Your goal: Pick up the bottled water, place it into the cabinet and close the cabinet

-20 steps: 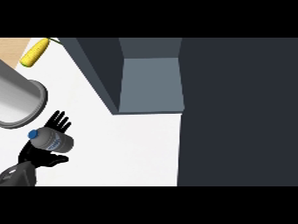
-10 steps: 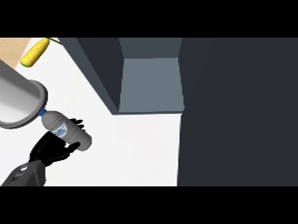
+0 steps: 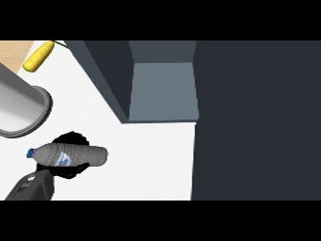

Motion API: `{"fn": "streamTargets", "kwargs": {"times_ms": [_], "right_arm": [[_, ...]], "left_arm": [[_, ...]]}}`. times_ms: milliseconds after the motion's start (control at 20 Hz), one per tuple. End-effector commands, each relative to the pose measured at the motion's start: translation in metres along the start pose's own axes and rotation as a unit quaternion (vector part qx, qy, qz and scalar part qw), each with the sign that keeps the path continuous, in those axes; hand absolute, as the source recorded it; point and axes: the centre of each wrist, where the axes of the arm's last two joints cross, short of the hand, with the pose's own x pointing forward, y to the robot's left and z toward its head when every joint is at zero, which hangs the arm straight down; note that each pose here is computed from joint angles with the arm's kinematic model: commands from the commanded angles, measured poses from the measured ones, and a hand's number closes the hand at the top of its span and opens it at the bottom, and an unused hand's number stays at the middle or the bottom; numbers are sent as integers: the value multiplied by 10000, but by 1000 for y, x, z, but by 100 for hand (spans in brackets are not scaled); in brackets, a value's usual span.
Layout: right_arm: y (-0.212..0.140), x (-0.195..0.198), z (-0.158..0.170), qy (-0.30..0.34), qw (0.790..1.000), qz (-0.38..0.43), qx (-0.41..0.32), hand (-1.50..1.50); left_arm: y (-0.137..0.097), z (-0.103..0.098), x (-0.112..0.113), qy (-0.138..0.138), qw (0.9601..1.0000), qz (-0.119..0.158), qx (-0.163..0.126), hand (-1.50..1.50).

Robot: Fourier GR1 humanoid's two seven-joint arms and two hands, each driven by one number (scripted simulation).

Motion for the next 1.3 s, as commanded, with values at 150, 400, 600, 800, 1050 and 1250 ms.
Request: {"fn": "streamTargets", "kwargs": {"times_ms": [150, 400, 600, 800, 1050, 1250], "right_arm": [[-2, -1, 1, -12, 10000, -15, -4, -150], [-9, -6, -2, 37, 9999, 69, -128, -150], [2, -8, -4, 111, 9999, 89, -97, -150], [0, -7, 13, -2, 10000, 32, -69, -150], [-2, -3, 0, 78, 9999, 91, 48, -150], [5, 14, -4, -39, 10000, 12, 87, -150]], "left_arm": [[-6, 2, -10, -1036, 9934, 448, 225, 150], [-16, 17, -35, -1524, 9797, 583, 1167, 150], [-31, 4, -40, -1618, 9748, 948, 1207, 150], [-36, 7, -40, -1495, 9787, 998, 987, 150], [-66, -8, -26, -1543, 9793, 1042, 798, 150], [-76, -4, -6, -1288, 9848, 833, 812, 150]]}}
